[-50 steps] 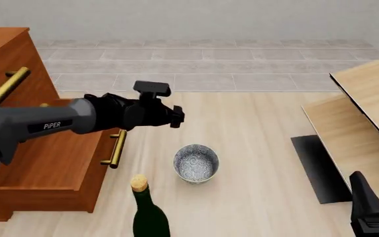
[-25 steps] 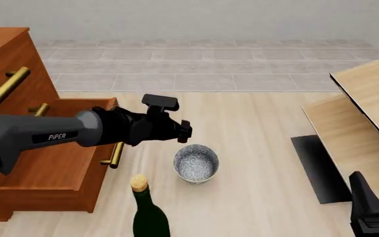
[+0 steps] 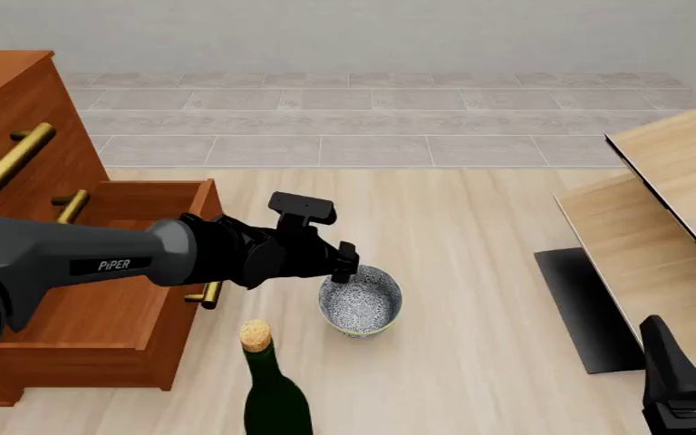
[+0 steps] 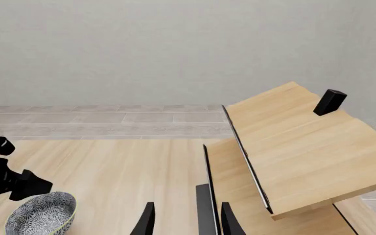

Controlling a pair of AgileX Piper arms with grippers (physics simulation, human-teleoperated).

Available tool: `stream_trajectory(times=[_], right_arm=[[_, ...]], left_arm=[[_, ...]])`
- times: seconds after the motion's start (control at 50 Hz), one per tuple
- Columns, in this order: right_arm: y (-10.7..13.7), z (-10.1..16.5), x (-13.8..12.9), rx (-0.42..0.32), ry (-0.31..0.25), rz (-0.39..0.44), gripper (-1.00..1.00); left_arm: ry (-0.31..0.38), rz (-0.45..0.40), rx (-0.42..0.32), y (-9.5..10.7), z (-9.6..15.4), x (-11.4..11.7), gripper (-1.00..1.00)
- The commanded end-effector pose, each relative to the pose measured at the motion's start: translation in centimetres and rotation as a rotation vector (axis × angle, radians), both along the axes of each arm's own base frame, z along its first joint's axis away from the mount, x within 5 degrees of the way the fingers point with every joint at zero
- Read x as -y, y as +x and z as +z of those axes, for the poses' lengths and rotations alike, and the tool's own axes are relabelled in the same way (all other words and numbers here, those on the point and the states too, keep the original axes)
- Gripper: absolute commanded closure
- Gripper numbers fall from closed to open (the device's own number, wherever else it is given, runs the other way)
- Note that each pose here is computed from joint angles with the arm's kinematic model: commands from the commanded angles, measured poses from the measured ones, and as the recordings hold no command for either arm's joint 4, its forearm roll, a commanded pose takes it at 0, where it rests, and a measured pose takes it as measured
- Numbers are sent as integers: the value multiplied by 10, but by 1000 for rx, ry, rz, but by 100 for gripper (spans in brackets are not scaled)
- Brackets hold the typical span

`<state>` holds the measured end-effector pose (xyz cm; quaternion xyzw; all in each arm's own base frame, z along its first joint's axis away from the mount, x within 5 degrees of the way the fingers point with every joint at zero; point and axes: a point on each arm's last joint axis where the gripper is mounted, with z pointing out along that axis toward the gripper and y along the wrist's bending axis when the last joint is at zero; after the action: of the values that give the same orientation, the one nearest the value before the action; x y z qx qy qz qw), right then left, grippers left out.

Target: Put the bowl on top of the cabinet.

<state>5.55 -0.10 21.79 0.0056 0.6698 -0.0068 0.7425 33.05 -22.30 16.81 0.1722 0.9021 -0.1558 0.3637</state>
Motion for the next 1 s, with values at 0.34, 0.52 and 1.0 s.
stream_trajectory(times=[0.34,0.52,1.0], right_arm=[[0,0,0,1,4,-2,-100],[0,0,0,3,5,-3,-100],[0,1,0,6,4,-4,-100]], left_arm=[[9,-5,-23,-4,-16,2,-100],[10,-3,-31,-7,-23,2,-100],[22,-2,-49,-8,-40,0,-100]])
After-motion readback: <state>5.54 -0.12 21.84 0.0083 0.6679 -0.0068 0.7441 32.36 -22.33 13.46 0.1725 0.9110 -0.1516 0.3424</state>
